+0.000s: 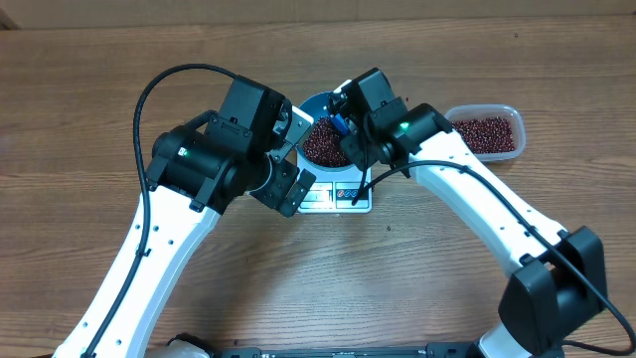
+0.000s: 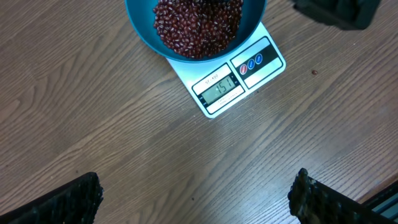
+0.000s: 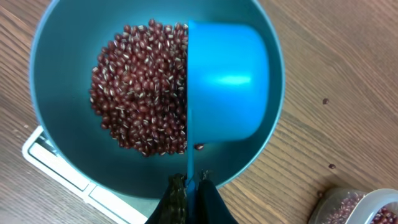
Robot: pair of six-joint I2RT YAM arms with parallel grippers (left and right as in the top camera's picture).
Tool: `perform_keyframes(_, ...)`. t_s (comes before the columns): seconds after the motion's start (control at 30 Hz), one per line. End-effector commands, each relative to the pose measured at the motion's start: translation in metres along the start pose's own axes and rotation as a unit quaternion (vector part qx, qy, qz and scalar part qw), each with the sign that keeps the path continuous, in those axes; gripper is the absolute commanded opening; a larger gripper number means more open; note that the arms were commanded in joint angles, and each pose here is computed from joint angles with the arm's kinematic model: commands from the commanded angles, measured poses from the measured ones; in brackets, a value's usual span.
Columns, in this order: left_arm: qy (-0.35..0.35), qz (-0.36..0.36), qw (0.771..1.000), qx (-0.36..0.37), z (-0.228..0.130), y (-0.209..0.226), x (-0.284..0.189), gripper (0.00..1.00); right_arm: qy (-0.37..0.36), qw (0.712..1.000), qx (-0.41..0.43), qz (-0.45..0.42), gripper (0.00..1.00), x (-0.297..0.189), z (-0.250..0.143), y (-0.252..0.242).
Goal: Scoop item into bowl and weigh 150g on scale
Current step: 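Carry the scoop back over the teal bowl with the right gripper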
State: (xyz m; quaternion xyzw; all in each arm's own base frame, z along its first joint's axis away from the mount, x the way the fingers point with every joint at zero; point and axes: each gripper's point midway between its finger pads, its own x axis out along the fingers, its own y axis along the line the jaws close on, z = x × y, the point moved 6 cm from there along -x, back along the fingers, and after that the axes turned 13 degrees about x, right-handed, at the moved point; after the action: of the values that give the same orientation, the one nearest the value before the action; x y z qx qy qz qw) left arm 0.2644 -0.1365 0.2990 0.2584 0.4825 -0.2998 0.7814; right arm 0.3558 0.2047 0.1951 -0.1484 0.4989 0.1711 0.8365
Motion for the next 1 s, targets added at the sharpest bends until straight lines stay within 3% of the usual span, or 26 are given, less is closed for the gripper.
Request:
perform_keyframes(0.0,-0.002,-0.004,1.000,0.006,0.000,0.000,0.000,1.00,0.005,1.000,-0.010,-0.009,0.04,0.004,-0.001,0.004)
perform_keyframes(0.4,-0.002,-0.004,1.000,0.006,0.000,0.000,0.000,0.99,0.019,0.998,-0.017,0.052,0.04,0.001,-0.007,0.028)
perform_keyframes(0.8,-0.002,-0.004,1.000,0.006,0.000,0.000,0.000,1.00,0.004,0.998,0.044,0.051,0.04,-0.007,0.002,0.021)
perform_keyframes(0.97,-0.002,-0.004,1.000,0.006,0.000,0.000,0.000,1.00,-0.005,0.994,0.062,0.093,0.04,-0.017,0.008,0.016)
